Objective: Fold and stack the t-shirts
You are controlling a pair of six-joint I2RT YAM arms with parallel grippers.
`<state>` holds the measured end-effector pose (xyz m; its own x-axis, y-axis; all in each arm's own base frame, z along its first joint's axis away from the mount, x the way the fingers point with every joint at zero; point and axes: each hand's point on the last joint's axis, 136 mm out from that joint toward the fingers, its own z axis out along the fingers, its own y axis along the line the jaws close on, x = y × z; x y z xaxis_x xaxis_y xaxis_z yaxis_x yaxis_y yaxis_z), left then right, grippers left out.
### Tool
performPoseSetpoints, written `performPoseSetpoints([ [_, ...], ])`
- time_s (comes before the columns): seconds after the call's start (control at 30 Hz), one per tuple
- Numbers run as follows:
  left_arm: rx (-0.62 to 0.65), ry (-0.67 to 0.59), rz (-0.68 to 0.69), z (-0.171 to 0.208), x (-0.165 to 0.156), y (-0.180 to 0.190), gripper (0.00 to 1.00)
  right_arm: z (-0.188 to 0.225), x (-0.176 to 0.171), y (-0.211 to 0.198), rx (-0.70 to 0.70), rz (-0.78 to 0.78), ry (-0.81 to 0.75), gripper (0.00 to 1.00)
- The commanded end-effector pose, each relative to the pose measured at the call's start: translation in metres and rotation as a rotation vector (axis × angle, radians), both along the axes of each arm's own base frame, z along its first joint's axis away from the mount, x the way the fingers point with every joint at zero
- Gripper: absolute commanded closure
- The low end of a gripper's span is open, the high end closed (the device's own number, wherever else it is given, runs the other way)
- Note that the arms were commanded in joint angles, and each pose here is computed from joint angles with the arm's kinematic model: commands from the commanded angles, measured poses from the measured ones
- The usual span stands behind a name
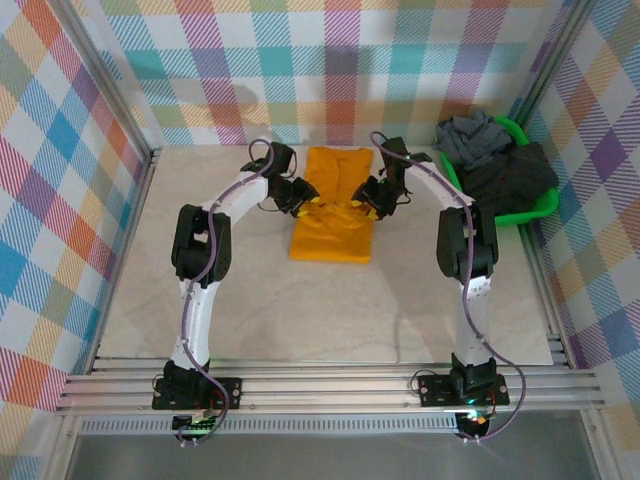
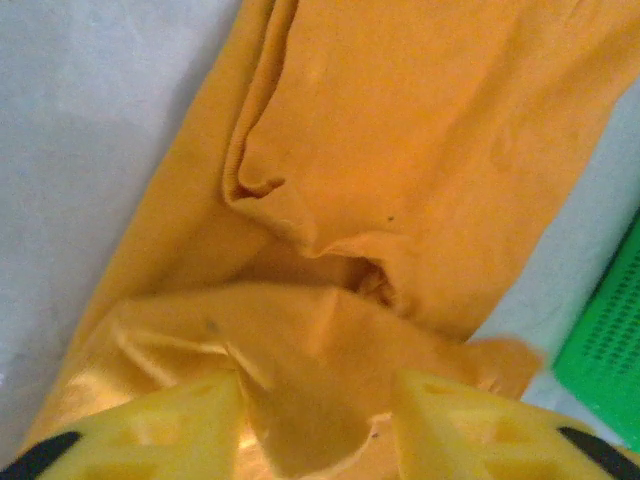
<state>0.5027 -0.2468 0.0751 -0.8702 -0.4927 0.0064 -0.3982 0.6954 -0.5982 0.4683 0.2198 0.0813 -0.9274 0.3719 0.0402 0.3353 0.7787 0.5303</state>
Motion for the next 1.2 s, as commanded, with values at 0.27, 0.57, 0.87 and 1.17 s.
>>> performPoseSetpoints([
  [0.27,0.057,0.050,0.174,0.006,-0.104,0.052,0.51,0.031,-0.052,-0.027,0.006,0.008,-0.061,0.38],
  [0.57,-0.081,0.122,0.212,-0.034,-0.119,0.026,0.50,-0.025,-0.132,-0.012,0.093,-0.085,0.122,0.42],
  [0.87,-0.079,0.138,0.204,-0.057,-0.105,0.013,0.80,-0.051,-0.124,0.002,0.132,-0.138,0.194,0.56],
  [1.17,-0.075,0.143,0.162,-0.038,-0.131,0.012,1.00,-0.031,-0.117,-0.009,0.070,-0.151,0.127,1.00],
])
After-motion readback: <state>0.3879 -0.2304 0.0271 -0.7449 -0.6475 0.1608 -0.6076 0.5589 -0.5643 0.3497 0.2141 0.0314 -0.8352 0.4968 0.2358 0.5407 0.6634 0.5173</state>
